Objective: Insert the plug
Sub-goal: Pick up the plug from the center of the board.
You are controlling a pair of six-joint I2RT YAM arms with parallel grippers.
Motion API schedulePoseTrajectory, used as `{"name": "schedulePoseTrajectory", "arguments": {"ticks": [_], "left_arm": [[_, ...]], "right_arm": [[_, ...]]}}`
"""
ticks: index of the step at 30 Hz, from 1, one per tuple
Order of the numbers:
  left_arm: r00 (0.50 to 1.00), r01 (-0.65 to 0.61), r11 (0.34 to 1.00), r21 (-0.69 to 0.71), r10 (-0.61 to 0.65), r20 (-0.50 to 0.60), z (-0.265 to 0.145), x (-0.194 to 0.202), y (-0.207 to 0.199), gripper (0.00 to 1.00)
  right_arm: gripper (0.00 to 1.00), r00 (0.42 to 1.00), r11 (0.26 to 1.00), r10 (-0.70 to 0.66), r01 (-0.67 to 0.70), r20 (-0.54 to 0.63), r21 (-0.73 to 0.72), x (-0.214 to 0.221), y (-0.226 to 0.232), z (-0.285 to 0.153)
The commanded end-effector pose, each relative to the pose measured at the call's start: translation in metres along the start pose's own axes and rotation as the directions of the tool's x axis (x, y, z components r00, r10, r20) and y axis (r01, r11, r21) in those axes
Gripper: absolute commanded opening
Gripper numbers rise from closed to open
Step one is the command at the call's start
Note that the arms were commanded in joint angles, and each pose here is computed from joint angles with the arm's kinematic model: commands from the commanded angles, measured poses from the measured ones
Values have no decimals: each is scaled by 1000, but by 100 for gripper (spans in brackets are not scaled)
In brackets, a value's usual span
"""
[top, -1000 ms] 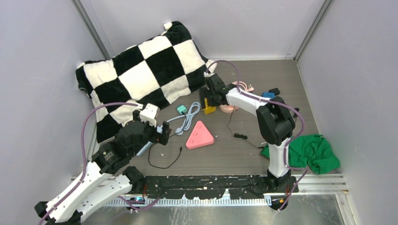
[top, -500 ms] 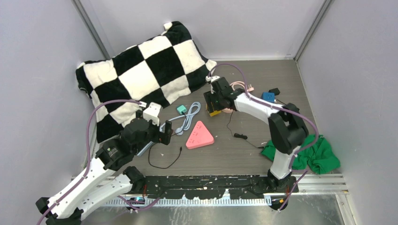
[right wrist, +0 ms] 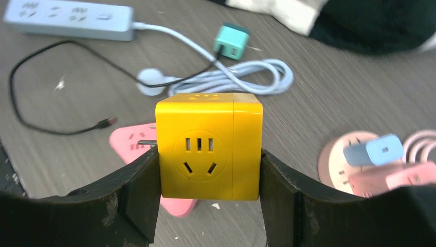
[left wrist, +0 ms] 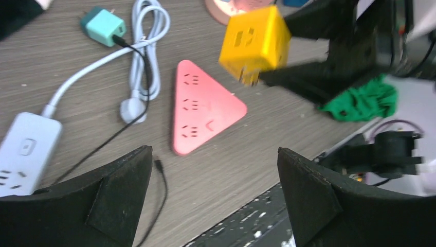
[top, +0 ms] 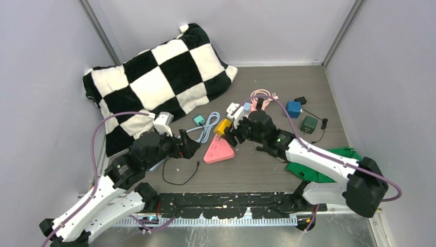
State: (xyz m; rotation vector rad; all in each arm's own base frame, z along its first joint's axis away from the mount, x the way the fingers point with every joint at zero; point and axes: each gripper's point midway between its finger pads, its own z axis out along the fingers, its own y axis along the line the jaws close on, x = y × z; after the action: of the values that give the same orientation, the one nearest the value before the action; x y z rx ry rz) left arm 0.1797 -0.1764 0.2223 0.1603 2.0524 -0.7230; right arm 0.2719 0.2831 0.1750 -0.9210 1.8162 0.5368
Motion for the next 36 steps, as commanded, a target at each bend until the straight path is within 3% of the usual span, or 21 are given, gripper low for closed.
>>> {"name": "schedulePoseTrajectory", "arguments": {"ticks": [1,6,11,24,27,34,36], "left_arm": [[987,144,981,126,-151,47,-3,-21,-31,92],[978,210,962,177,-209,-22,0,-20,-49,93],[969,244,941,235,-226,-102,7,-16,-69,94],[960,280,908,311,-262,-100,12,-12,-78,93],[961,277,901,335,-260,-95,10,-15,-82,85],[971,237,859,455,-223,-84,5,-18,-101,52],[976,212,847,487,-206,-65,3,-20,-104,40]], "right_arm": [[54,945,975,-207,220,255,-22,-62,30,-26],[54,894,952,-273,304,355,-32,-84,63,-47],[54,865,934,-327,356,380,-6,-93,80,-55],[54,840,913,-359,406,406,-33,-92,108,-61],[54,837,914,-354,403,417,-34,-92,110,-63],[58,867,946,-271,320,418,-50,-95,110,-67],[64,882,964,-209,257,421,-60,-97,109,-71]]}}
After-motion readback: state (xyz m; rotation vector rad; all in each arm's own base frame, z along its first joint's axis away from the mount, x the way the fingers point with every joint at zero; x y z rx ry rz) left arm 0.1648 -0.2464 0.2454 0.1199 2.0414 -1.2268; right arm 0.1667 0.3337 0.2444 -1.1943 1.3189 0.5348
